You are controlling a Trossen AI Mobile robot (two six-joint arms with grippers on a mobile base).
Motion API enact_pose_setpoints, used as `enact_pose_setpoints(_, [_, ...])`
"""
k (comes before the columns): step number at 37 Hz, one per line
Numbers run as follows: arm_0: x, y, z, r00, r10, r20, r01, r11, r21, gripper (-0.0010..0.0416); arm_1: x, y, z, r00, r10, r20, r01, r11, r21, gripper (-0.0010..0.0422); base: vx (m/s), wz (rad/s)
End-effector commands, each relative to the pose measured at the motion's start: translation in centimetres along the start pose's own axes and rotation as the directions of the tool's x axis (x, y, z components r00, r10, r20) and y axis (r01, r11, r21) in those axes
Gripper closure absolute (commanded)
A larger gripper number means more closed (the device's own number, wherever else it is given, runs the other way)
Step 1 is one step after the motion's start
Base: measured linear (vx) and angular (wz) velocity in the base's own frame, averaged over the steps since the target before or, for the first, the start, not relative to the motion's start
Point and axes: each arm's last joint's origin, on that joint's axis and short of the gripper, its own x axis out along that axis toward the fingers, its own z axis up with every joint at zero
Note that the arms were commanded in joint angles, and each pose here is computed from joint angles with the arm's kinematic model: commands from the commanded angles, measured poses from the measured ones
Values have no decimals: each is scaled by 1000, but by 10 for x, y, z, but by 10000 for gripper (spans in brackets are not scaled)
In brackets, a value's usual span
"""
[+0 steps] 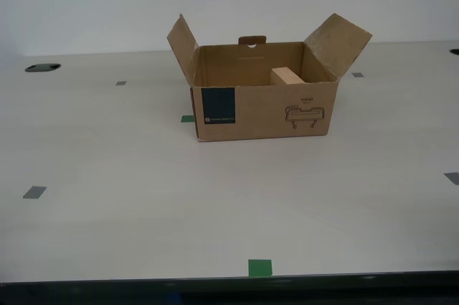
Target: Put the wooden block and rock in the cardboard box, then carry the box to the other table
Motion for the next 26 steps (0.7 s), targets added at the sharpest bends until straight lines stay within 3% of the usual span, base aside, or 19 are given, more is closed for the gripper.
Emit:
enact_pose_setpoints(1, [-14, 6, 3, 1000, -28, 6, 28, 999, -39, 7, -12, -3, 6, 1000, -5, 16, 5, 1000, -4, 69, 0, 0])
enact_pose_setpoints(5, [-26, 9, 6, 999, -47, 14, 47, 998, -49, 7, -25, -2, 8, 1000, 3, -1, -3, 1000, -17, 69, 0, 0])
enact_pose_setpoints(10, [-40, 5, 5, 992, -127, 8, 127, 991, -31, 7, -37, 8, 8, 999, 23, -25, -25, 998, -58, 69, 0, 0])
enact_pose_setpoints(26, [-64, -43, -1, 975, -222, 8, 220, 970, 106, 7, -50, 56, 5, 994, 89, -57, -98, 978, -185, 69, 0, 0])
